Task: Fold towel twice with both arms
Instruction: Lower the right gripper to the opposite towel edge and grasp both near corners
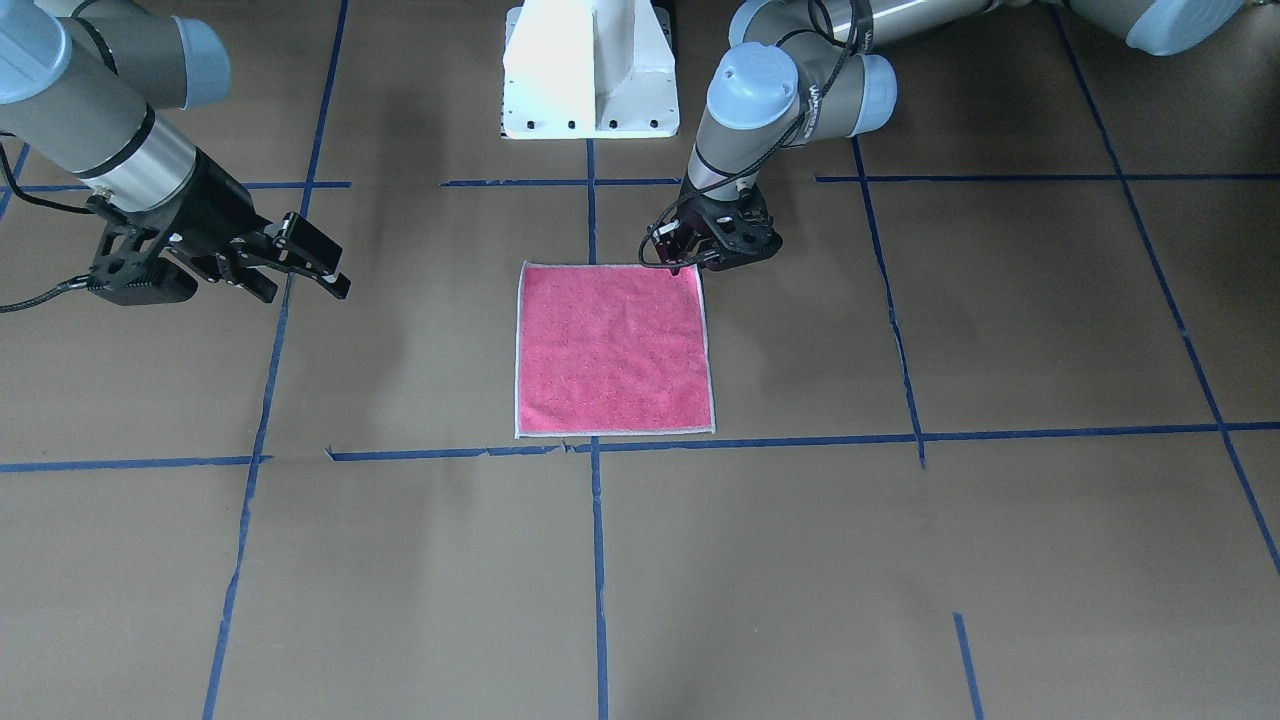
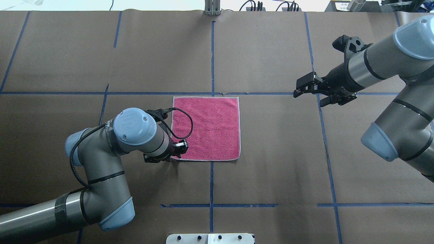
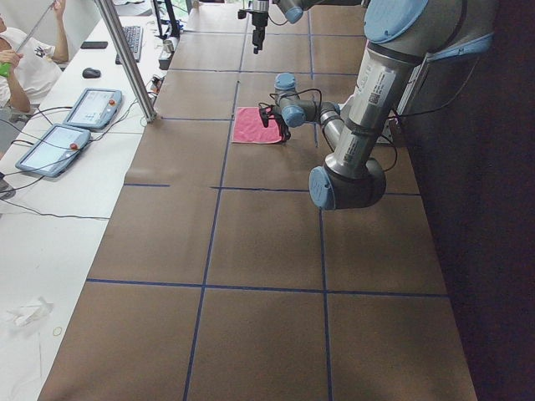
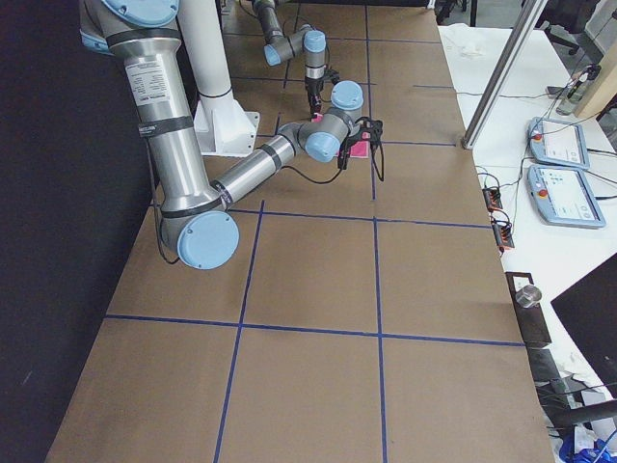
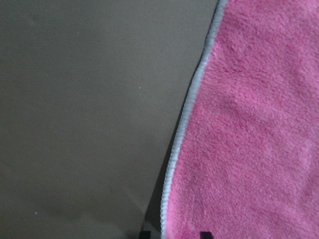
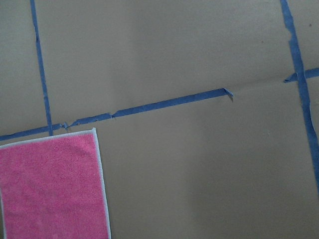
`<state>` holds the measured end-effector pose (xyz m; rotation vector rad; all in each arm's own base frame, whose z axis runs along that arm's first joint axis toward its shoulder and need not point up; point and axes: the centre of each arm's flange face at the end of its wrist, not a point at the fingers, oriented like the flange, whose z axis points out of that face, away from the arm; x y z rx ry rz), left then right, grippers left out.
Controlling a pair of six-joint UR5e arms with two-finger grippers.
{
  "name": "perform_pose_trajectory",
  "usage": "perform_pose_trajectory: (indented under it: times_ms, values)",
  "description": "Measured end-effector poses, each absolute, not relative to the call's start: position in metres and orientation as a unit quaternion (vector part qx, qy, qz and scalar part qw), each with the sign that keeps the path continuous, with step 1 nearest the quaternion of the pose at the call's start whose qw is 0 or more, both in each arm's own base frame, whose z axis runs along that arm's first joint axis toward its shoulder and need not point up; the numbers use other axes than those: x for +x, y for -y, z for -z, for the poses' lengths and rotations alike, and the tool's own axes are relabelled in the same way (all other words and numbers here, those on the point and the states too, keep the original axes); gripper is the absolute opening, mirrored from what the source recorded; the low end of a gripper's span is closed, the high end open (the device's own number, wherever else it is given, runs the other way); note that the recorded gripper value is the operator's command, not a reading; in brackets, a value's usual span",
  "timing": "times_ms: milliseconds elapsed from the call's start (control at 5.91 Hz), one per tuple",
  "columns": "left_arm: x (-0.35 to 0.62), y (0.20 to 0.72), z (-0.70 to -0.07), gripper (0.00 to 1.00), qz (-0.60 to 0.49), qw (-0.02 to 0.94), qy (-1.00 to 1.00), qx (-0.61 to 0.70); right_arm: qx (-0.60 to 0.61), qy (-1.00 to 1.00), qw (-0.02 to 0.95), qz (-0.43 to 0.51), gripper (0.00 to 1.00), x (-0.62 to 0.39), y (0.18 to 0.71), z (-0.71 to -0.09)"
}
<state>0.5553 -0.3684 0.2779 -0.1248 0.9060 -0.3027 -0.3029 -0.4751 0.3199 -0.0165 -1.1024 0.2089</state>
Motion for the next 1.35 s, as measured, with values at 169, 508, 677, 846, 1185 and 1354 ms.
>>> perform_pose_trajectory:
  times_ms: [169, 508, 677, 846, 1185, 1354]
  values:
    - [0.555, 0.369, -0.280, 0.32, 0.145, 0.887, -0.435, -0.059, -0.009, 0.523, 0.846, -0.100, 1.00, -0.304, 0.475, -0.319]
    - [0.554, 0.369, -0.283, 0.04, 0.146, 0.888, -0.432, -0.060, -0.010, 0.523, 0.846, -0.099, 1.00, -0.306, 0.474, -0.319]
    - [0.553, 0.369, -0.282, 0.00, 0.146, 0.888, -0.433, -0.060, -0.010, 0.522, 0.847, -0.097, 1.00, -0.309, 0.472, -0.319]
    - [0.553, 0.368, -0.281, 0.00, 0.146, 0.887, -0.435, -0.060, -0.009, 0.518, 0.850, -0.096, 1.00, -0.319, 0.468, -0.320]
    - [0.549, 0.369, -0.274, 0.00, 0.146, 0.884, -0.441, -0.058, -0.012, 0.506, 0.856, -0.103, 1.00, -0.373, 0.443, -0.309]
    - [0.548, 0.370, -0.272, 0.00, 0.147, 0.883, -0.443, -0.057, -0.013, 0.492, 0.862, -0.118, 0.99, -0.417, 0.426, -0.294]
